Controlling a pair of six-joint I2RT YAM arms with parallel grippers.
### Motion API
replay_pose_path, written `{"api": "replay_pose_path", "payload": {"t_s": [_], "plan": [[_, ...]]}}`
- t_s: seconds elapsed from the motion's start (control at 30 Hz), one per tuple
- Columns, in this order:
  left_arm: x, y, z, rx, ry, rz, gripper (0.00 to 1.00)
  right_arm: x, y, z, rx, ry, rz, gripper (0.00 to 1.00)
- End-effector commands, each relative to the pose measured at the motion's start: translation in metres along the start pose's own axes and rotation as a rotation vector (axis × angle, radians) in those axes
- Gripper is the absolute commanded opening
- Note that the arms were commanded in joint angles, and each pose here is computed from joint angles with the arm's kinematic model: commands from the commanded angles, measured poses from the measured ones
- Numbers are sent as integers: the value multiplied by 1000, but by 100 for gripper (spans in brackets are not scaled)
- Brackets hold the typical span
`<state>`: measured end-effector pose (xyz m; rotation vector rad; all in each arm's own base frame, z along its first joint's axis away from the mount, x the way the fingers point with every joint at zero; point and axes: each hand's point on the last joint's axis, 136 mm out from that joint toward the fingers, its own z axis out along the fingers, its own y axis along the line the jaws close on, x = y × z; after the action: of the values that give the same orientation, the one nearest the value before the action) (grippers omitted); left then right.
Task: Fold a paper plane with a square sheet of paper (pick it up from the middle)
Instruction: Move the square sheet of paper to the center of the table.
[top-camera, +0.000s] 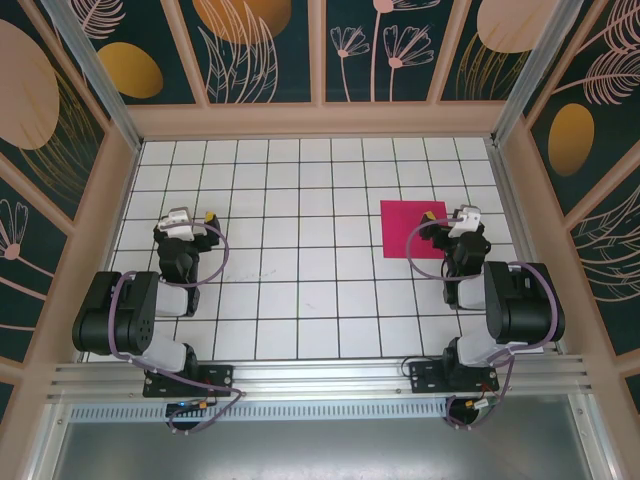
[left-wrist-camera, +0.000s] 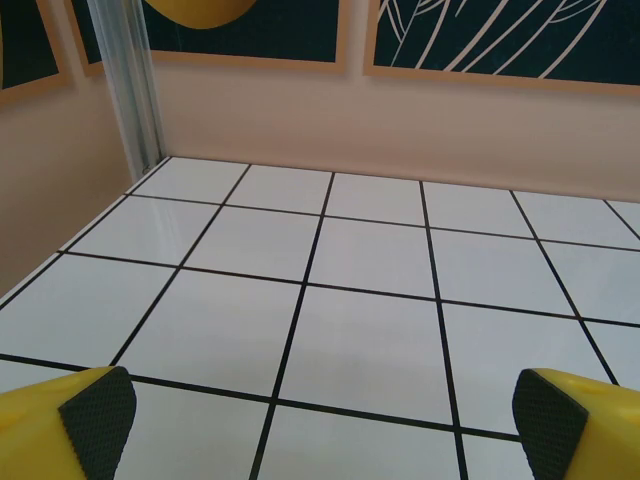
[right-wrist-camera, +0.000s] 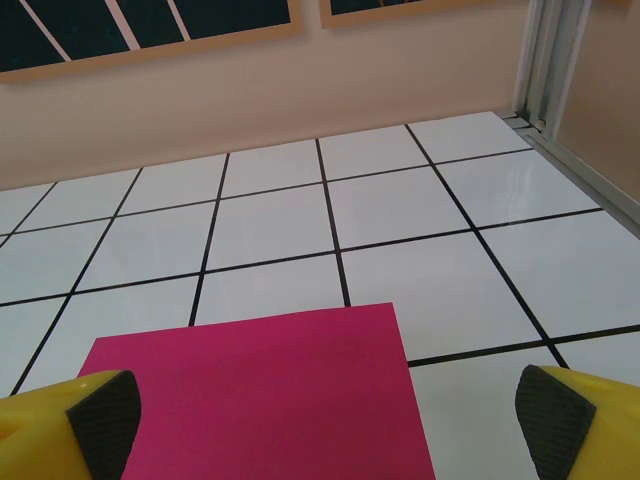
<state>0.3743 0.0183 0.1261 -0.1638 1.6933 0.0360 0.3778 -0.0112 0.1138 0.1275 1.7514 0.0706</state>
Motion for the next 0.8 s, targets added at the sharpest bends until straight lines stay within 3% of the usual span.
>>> {"api": "replay_pose_path", "payload": {"t_s": [0.0, 0.77], "plan": [[-11, 0, 1, 10, -43, 7, 99, -6, 1, -1, -17, -31, -6, 99], [-12, 1, 0, 4, -48, 6, 99, -6, 2, -2, -19, -33, -7, 99]]}}
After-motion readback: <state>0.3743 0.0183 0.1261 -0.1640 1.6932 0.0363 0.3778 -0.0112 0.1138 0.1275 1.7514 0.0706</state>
